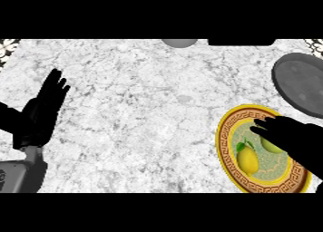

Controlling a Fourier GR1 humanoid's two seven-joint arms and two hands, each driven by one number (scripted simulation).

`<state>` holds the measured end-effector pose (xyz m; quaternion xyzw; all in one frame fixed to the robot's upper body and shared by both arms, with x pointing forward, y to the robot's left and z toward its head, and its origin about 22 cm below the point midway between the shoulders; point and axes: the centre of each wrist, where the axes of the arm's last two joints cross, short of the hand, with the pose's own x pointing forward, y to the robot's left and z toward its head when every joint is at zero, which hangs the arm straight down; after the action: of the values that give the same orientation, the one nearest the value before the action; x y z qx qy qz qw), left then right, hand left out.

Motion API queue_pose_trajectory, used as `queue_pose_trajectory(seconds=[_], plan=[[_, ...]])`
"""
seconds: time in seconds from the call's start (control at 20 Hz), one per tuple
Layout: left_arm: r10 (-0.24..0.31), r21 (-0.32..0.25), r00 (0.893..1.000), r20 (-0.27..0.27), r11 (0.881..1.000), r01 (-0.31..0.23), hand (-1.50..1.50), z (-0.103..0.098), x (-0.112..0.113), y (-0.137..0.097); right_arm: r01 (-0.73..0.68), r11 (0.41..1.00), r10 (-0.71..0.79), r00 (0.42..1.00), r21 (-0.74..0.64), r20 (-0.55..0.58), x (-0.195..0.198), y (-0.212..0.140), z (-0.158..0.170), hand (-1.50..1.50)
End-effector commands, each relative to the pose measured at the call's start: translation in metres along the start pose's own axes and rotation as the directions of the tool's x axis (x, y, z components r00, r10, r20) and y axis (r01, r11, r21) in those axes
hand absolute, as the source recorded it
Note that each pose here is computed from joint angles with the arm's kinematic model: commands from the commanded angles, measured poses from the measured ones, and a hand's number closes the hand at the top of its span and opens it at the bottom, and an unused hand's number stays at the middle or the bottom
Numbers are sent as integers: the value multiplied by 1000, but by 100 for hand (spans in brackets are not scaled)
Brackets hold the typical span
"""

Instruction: Pick the lemon from the plate and place it in the pan

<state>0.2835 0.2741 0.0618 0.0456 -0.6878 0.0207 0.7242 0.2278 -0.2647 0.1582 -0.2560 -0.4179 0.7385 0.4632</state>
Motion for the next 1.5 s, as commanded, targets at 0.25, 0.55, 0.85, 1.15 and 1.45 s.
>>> queue_pose_trajectory(seconds=[0.25, 0.55, 0.85, 1.15, 1.45], plan=[[-16, 17, 1000, 15, 1000, 16, 0, 10, -6, -6, -64, 996, 61, 997, -65, -41, 49, 16, -6, -150], [-9, -12, 1000, -11, 1000, 9, 0, -2, 4, -6, -76, 997, 76, 996, -14, -44, 48, 3, -16, -150], [7, -6, 1000, -4, 1000, -7, 0, 5, -2, 6, -88, 996, 86, 988, -9, -129, 62, 24, -47, -150], [-10, 3, 1000, 0, 1000, 10, 0, 8, -6, 5, -70, 998, 69, 990, -1, -120, 21, 19, -70, -150], [-6, -1, 1000, 1, 1000, 6, 0, 17, 0, 12, -84, 995, 90, 988, 55, -126, 45, 56, -73, -150]])
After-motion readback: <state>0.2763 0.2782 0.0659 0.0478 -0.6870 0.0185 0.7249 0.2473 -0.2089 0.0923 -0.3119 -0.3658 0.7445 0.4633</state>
